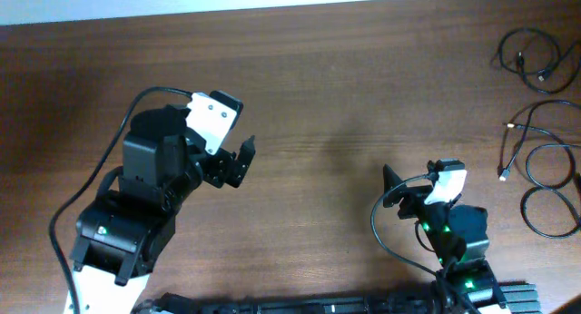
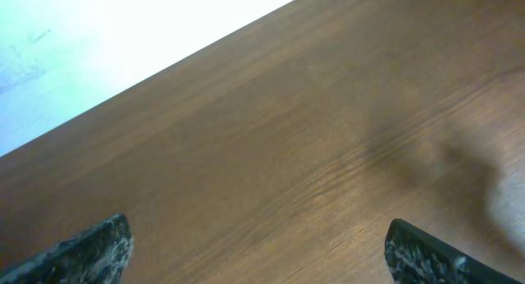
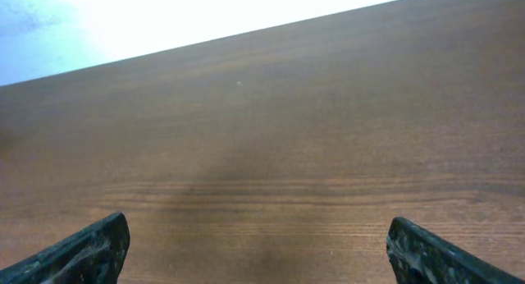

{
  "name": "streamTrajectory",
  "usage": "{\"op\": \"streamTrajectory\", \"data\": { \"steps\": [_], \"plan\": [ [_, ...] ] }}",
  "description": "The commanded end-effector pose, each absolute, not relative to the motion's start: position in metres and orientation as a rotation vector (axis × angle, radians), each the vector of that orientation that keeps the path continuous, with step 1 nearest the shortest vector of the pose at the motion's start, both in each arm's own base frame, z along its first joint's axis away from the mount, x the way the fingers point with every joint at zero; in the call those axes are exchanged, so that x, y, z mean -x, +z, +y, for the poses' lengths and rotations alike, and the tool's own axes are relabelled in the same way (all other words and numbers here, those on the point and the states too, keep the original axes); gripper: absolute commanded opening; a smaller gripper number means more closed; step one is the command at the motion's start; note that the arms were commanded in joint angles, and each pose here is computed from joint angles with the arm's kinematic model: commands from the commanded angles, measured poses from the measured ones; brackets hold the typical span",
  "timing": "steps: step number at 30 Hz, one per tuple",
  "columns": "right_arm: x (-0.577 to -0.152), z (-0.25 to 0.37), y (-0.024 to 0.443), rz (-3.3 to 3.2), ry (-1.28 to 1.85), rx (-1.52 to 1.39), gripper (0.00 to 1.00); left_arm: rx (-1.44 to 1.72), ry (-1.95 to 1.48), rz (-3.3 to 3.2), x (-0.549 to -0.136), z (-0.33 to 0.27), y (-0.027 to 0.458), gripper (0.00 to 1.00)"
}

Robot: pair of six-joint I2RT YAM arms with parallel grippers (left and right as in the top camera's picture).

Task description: Untangle cables

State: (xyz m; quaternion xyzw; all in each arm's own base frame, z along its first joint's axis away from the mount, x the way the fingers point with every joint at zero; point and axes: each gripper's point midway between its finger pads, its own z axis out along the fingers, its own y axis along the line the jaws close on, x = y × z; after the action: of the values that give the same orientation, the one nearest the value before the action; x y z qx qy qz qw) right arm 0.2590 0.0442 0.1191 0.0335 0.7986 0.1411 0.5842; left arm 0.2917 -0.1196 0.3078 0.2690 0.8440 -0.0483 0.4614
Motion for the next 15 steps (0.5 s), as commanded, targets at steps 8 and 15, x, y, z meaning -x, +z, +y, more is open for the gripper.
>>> {"op": "streamTrajectory", "data": {
  "steps": [8,15],
  "plan": [
    [-0.247,0.041,0.119,1.818,0.326,-0.083,0.99,-0.672,-0.120,2.067,-0.292,-0.119,0.310,0.99],
    [-0.243,0.041,0.157,1.654,0.341,-0.070,0.99,-0.672,-0.120,2.067,-0.292,-0.119,0.310,0.99]
  ]
}}
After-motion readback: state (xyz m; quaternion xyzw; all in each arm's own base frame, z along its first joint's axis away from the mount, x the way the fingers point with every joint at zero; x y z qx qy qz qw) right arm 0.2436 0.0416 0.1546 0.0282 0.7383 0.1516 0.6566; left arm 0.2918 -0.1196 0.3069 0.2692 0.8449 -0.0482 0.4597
